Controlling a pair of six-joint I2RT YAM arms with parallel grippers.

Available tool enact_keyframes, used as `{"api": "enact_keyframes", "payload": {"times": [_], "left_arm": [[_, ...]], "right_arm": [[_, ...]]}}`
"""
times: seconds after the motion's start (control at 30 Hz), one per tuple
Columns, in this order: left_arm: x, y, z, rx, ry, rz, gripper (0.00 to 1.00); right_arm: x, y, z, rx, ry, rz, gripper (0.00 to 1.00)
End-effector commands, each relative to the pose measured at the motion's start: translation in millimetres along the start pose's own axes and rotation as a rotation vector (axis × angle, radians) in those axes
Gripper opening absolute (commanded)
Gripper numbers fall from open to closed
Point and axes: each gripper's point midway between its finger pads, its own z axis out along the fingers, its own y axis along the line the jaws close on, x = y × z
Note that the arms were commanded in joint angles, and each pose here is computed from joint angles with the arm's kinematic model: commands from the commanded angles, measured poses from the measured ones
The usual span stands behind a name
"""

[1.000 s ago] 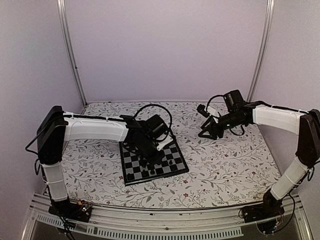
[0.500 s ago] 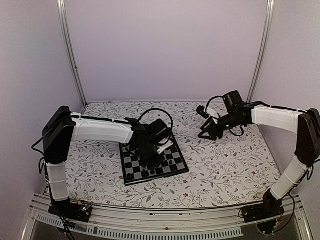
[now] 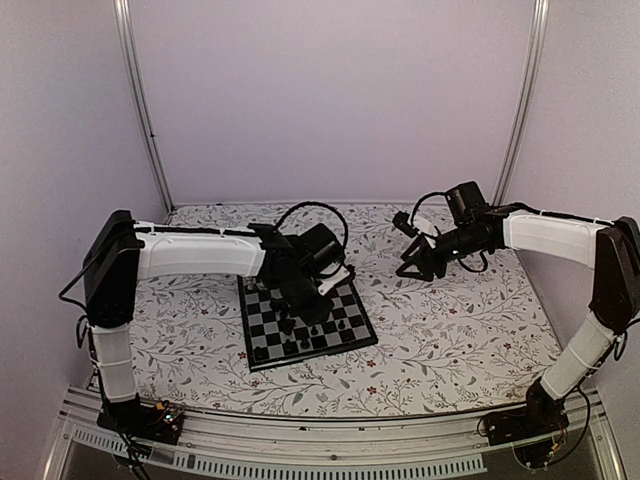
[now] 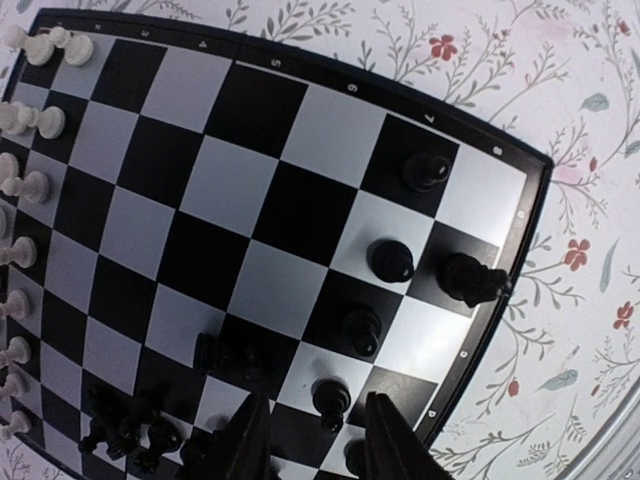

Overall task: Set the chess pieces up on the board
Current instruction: Pick up the chess piece from the chessboard.

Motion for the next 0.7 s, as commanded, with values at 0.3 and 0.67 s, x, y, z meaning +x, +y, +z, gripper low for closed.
{"api": "enact_keyframes", "payload": {"times": [0.3,0.67], "left_arm": [[-19,49,-7,0.127,-0.064,-0.193,0.42],[-12,44,14,0.187,-0.018,-0.199,0.41]], "right_arm": [[4,0,2,-0.007,0.002,-0.003,0.53],[8,0,6,-0.016,0.011,-0.001,0.53]]}}
